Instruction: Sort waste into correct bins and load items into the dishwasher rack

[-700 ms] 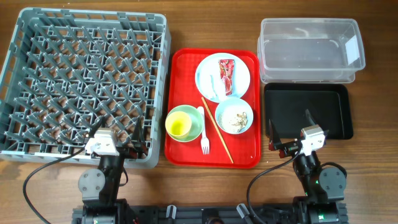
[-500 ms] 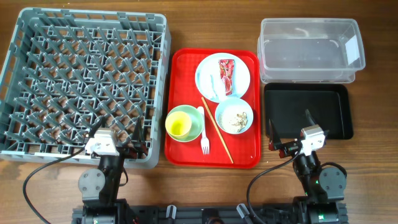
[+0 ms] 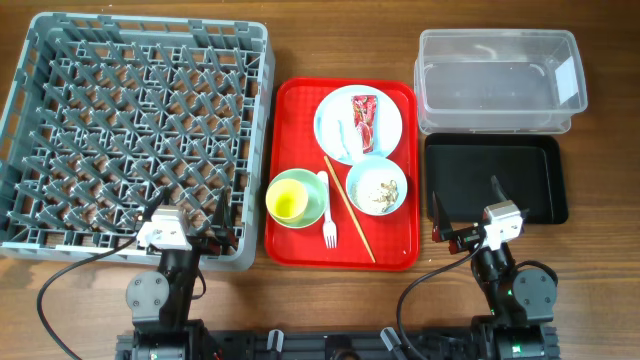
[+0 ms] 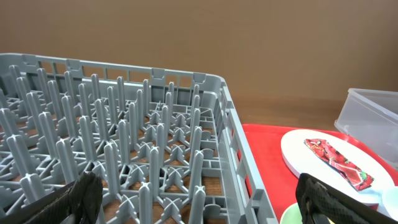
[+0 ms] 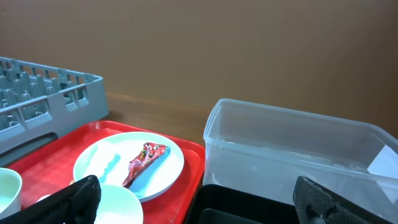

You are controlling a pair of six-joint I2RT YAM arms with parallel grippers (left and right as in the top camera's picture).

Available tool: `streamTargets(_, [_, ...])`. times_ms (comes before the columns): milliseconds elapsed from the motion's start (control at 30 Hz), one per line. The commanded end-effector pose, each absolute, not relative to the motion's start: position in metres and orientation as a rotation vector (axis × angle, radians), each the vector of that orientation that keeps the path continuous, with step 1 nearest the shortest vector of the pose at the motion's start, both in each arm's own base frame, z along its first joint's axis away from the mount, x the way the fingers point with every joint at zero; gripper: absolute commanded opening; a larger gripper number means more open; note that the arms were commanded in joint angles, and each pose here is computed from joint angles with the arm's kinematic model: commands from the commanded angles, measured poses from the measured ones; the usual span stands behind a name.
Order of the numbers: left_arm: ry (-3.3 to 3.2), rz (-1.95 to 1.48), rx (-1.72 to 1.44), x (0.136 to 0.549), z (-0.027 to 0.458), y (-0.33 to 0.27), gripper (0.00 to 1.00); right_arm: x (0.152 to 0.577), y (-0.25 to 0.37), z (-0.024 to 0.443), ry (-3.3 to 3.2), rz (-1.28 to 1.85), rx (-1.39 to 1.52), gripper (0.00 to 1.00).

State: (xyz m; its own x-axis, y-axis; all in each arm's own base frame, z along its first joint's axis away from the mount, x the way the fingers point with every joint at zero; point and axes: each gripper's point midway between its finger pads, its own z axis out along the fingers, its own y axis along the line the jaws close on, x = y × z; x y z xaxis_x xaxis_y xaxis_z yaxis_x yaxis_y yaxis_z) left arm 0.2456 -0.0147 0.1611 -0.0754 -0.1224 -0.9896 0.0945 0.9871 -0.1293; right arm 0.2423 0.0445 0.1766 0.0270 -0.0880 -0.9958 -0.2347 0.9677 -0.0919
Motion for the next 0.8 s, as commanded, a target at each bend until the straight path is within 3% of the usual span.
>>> streamTargets(0, [1.637, -0.168, -0.002, 0.245, 0.159, -0.016, 1.00, 0.242, 0.046, 0.178, 1.537, 0.130, -0.254, 1.00])
streamTargets(467, [1.631, -0.192, 0.002, 0.245, 0.161, -0.019, 1.00, 0.242, 0.046, 0.178, 1.550, 0.197, -0.188, 1.00])
streamTargets(767, [1.959, -0.253, -0.183, 0.265, 0.193, -0.012, 1.00, 0.262, 0.040, 0.214, 1.816, 0.307, 0.008, 1.00])
